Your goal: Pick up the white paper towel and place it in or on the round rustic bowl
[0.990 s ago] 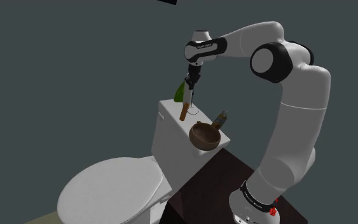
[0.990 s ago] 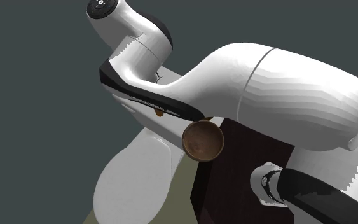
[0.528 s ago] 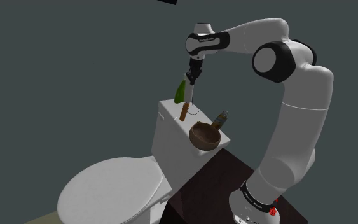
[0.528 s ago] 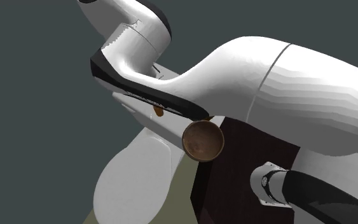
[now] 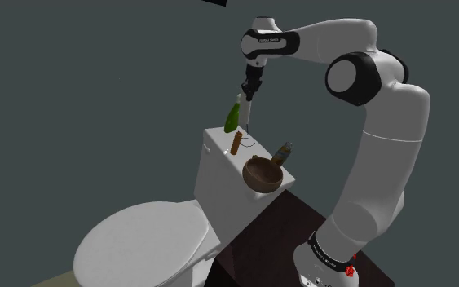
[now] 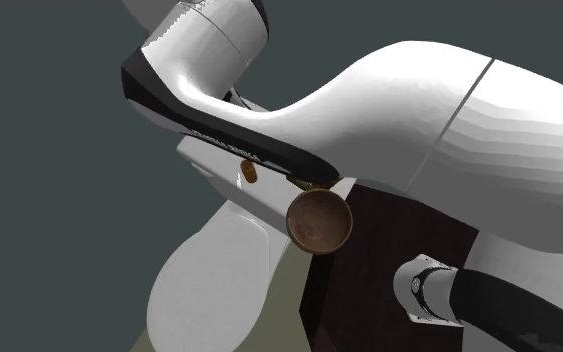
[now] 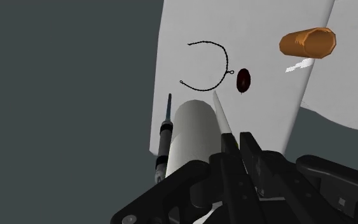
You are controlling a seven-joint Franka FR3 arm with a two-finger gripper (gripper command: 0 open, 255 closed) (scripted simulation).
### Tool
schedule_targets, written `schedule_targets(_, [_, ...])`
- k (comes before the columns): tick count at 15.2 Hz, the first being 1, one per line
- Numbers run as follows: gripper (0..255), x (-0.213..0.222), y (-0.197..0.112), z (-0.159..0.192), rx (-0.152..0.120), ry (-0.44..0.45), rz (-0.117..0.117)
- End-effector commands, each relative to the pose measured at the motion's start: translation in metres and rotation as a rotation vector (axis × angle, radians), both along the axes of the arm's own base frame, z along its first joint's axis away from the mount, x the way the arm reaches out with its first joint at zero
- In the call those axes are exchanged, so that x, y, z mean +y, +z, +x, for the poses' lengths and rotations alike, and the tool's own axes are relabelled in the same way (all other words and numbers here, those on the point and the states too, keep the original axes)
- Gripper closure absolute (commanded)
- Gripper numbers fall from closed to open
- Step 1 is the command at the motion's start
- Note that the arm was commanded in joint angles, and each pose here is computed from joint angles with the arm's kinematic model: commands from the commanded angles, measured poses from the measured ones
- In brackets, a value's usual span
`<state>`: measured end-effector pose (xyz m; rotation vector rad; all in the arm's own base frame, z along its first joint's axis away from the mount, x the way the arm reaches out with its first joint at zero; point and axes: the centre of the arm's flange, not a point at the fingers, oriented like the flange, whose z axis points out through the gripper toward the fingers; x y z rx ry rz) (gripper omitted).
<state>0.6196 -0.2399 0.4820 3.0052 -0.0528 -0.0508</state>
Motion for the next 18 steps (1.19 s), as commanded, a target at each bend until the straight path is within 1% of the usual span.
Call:
schedule_targets(1, [255, 0.001, 0.01, 0.0, 0.0, 0.0, 0.0])
schedule_targets(16, [255, 0.001, 0.086, 0.0, 0.0, 0.0, 0.0])
schedule_targets(18, [255, 0.014, 0.092, -0.022, 0.0, 0.0, 0.0])
